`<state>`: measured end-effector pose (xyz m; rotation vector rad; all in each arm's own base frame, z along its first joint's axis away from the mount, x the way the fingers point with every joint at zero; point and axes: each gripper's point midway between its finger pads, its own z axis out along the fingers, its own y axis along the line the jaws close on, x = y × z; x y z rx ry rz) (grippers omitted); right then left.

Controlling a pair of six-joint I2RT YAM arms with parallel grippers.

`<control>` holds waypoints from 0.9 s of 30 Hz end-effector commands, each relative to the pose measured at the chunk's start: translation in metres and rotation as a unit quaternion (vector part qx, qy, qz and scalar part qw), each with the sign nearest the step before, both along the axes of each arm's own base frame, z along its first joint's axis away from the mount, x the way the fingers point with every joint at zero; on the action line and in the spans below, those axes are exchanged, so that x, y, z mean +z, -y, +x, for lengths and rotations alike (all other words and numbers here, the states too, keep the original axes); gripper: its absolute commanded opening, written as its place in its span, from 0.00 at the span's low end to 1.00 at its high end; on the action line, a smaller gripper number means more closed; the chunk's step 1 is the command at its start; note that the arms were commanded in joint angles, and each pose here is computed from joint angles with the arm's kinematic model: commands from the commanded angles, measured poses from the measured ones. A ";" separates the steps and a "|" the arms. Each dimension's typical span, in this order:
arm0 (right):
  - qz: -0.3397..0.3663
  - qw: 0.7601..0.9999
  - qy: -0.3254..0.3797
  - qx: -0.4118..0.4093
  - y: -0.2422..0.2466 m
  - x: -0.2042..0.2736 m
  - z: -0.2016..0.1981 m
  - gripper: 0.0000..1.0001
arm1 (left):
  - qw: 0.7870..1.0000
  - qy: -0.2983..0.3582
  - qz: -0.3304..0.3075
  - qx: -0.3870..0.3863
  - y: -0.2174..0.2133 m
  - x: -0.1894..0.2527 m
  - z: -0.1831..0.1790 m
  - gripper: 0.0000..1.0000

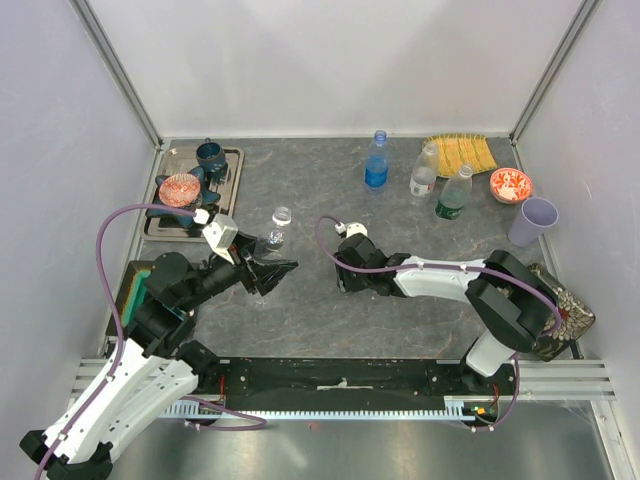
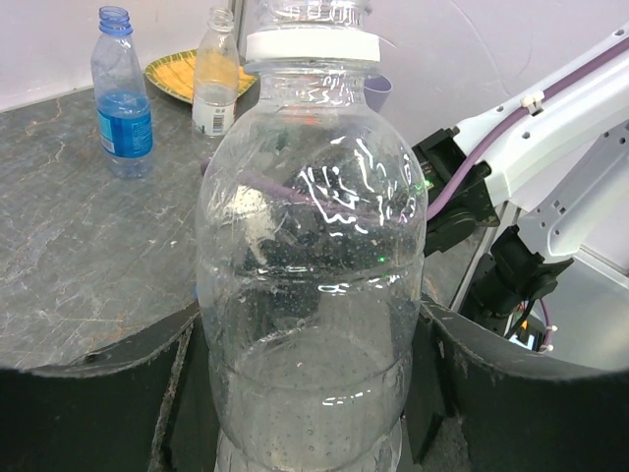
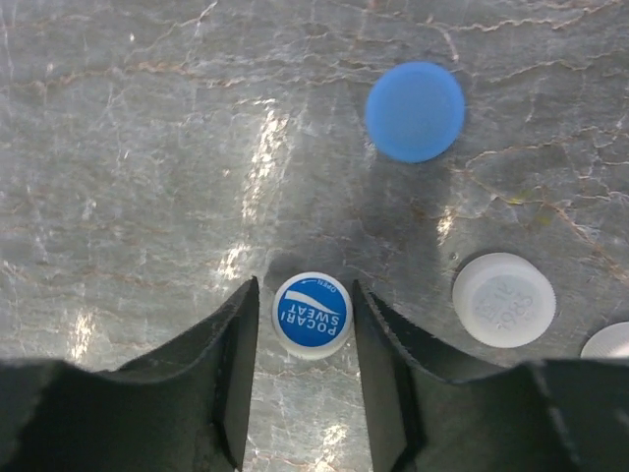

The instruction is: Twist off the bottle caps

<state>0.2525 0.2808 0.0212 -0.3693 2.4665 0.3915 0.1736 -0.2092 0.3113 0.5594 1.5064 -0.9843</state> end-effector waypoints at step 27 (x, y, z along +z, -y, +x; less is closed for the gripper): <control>0.341 0.902 0.261 0.049 -0.001 0.421 -0.030 0.93 | 0.973 -0.007 0.041 -0.226 0.060 0.014 -0.022 0.45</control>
